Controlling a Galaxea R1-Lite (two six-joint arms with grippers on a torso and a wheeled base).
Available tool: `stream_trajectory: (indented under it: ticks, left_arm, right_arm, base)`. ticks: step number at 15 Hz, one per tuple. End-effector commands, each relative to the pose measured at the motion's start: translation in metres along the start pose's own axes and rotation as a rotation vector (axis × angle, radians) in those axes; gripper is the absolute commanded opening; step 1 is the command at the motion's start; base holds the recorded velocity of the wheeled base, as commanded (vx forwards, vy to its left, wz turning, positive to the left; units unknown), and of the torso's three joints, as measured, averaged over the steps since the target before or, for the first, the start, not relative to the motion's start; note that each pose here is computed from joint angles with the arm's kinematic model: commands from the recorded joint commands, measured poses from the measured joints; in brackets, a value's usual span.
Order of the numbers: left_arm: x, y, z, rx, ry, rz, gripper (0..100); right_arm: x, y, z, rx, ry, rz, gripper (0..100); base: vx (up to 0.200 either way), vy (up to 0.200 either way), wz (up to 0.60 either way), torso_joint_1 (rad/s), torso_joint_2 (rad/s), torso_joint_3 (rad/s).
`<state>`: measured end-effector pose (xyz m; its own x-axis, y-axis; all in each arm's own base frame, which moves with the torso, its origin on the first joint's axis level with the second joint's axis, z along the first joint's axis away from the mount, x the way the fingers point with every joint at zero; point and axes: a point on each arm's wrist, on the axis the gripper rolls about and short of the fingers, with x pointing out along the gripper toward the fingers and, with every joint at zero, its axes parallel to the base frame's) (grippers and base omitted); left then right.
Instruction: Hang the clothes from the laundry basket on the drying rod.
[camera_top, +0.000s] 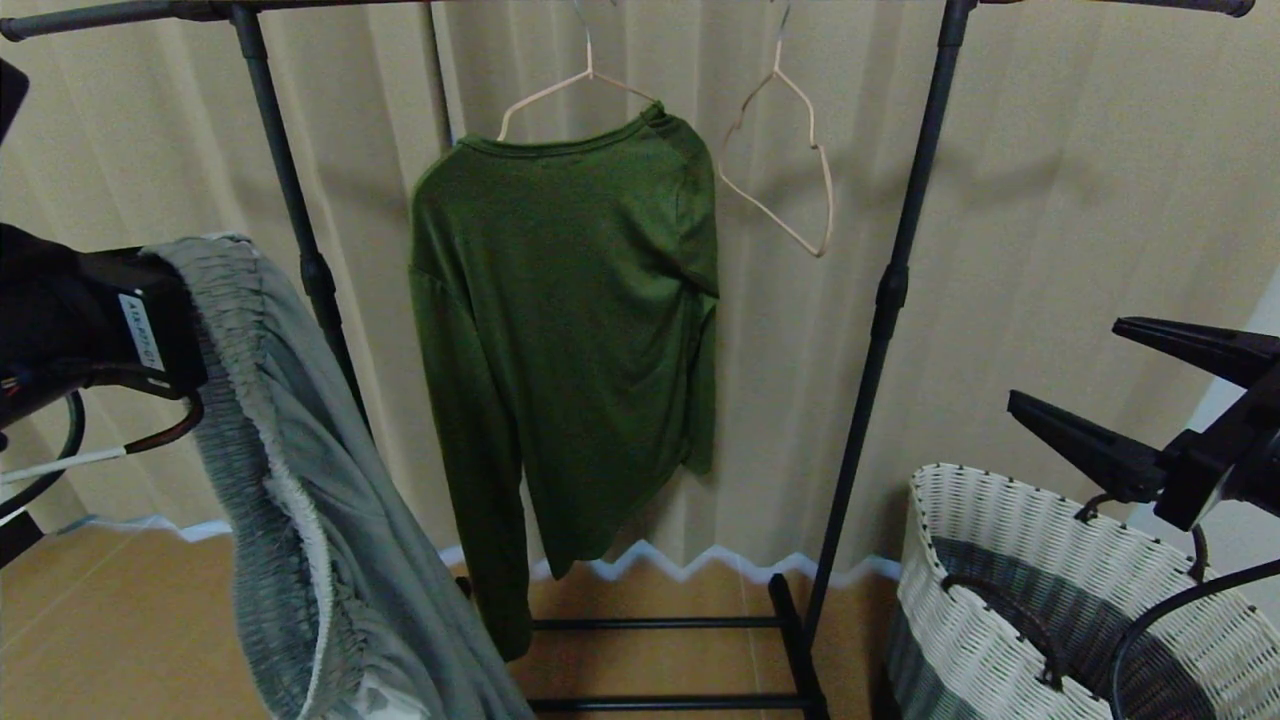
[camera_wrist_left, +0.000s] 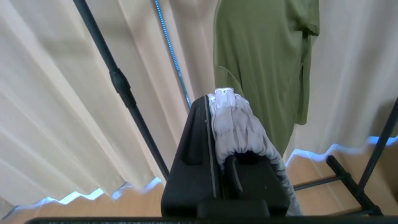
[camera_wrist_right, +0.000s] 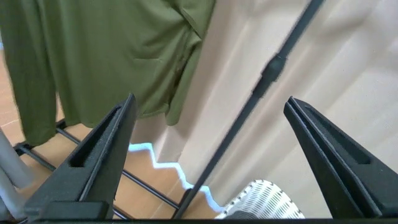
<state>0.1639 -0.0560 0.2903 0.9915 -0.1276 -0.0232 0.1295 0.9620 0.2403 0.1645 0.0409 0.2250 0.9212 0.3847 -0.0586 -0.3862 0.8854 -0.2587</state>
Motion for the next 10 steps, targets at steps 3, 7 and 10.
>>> stream_trajectory:
  ticks: [3, 7, 10]
  left_arm:
    - [0.0009, -0.0007, -0.0006, 0.001, 0.003, -0.005, 0]
    - [0.0001, -0.0001, -0.0004, 0.001, 0.002, -0.003, 0]
    - [-0.0039, -0.0001, -0.0039, 0.001, 0.007, -0.006, 0]
  right_arm:
    - [-0.0006, -0.0021, -0.0001, -0.010, 0.000, -0.016, 100]
    - [-0.0017, -0.0037, -0.0036, -0.026, 0.022, -0.060, 100]
    - [-0.0003, -0.0041, -0.0069, -0.020, 0.039, -0.062, 100]
  base:
    - [0.000, 0.000, 0.00, 0.000, 0.00, 0.000]
    - [0.000, 0.000, 0.00, 0.000, 0.00, 0.000]
    - [0.000, 0.000, 0.00, 0.000, 0.00, 0.000]
